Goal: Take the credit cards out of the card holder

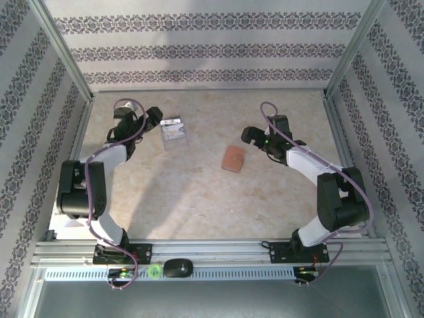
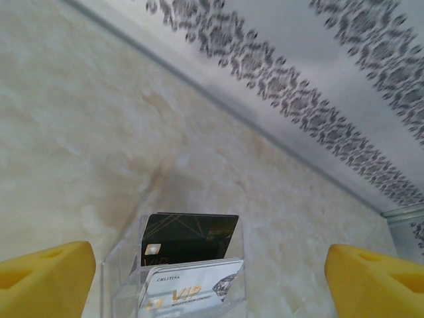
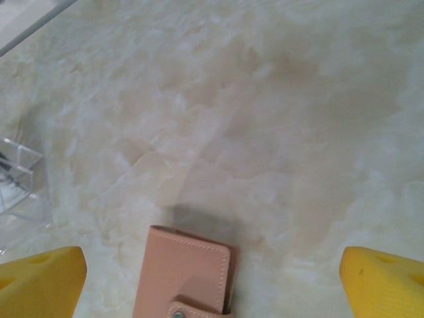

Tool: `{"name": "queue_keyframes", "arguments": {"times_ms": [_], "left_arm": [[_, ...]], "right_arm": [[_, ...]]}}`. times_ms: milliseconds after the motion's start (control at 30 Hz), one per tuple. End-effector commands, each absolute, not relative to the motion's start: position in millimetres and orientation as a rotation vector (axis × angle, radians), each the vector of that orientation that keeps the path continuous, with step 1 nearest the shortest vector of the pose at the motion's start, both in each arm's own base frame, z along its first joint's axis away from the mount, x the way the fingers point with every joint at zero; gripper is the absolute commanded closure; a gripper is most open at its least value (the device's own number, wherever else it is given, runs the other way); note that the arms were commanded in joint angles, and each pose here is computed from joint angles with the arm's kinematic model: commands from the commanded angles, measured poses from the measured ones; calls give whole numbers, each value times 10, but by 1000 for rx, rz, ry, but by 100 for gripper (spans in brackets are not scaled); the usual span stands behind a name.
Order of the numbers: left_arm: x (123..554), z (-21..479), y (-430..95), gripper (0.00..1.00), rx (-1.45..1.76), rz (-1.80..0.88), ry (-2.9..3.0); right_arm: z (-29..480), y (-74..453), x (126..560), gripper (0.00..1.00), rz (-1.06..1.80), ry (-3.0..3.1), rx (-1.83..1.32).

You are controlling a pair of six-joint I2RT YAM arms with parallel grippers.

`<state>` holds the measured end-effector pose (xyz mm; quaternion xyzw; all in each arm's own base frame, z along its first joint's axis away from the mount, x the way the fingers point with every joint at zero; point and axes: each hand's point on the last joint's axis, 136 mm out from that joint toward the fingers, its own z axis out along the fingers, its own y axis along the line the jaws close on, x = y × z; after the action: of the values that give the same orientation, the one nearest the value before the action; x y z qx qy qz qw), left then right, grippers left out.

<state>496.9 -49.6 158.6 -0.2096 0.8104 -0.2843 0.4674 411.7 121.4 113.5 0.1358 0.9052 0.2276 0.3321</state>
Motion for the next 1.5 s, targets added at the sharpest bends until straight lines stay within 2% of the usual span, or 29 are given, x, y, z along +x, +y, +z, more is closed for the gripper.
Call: {"name": "queue_keyframes", "arguments": {"times_ms": [0, 167, 367, 600, 933, 1467], "left_arm": [[5085, 1483, -622, 10, -482, -737, 2051], [5330, 1315, -659, 11, -499, -752, 2093], [5410, 1019, -612, 12, -532, -701, 2161], [5507, 872, -804, 15, -484, -787, 2168], [5440, 834, -1087, 17, -460, -883, 2146], [5186, 974, -1852, 19, -366, -1038, 2116]], "right_arm": [[1236, 1309, 4126, 2, 638, 2368, 284], [1291, 1274, 4098, 2, 619, 2363, 281], [1407, 1168, 4090, 2, 609, 2334, 305], [1561, 1082, 4088, 2, 609, 2294, 324], [1585, 977, 4069, 2, 603, 2279, 359], [1357, 1013, 3993, 2, 628, 2334, 419]]}}
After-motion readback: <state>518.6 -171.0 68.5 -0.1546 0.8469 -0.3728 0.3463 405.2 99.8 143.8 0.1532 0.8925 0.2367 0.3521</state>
